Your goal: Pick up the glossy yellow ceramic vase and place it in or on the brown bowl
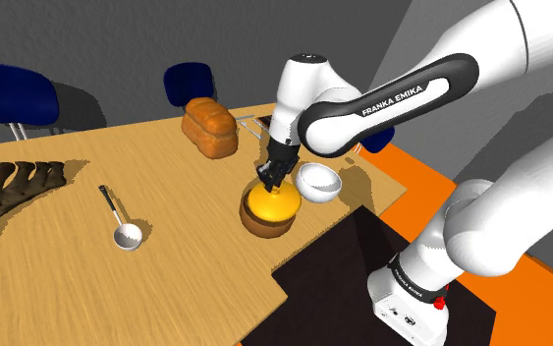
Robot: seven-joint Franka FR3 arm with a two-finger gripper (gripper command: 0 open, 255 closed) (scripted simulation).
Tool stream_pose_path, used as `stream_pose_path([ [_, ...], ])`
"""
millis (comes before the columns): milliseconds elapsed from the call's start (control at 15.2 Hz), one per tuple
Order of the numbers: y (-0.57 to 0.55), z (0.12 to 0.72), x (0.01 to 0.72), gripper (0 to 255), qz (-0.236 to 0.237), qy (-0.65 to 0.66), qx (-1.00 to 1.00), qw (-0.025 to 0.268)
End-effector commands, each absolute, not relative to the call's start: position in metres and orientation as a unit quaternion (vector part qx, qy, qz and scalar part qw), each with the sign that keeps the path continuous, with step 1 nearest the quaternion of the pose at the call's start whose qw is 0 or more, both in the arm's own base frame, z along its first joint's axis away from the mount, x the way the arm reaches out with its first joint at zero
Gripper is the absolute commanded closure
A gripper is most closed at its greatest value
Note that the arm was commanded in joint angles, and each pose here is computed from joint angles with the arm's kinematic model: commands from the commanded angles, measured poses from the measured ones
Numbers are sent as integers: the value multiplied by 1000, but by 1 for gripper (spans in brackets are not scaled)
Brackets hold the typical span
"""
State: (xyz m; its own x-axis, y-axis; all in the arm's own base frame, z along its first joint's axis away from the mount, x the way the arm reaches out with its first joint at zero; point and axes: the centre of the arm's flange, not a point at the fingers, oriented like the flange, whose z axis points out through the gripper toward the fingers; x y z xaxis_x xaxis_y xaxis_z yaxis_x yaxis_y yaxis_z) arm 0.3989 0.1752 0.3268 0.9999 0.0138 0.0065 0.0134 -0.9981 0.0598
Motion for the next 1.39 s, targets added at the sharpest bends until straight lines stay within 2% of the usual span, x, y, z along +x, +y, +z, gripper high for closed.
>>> stream_pose_path([
  [0, 175, 327, 399, 255, 4, 7, 1000, 30],
  [132, 175, 327, 399, 255, 4, 7, 1000, 30],
  [198, 175, 327, 399, 0, 4, 7, 1000, 30],
  [528, 175, 327, 399, 0, 4, 7, 1000, 30],
  [792, 178, 377, 399, 0, 4, 7, 1000, 30],
  [1320, 178, 377, 399, 0, 4, 7, 1000, 30],
])
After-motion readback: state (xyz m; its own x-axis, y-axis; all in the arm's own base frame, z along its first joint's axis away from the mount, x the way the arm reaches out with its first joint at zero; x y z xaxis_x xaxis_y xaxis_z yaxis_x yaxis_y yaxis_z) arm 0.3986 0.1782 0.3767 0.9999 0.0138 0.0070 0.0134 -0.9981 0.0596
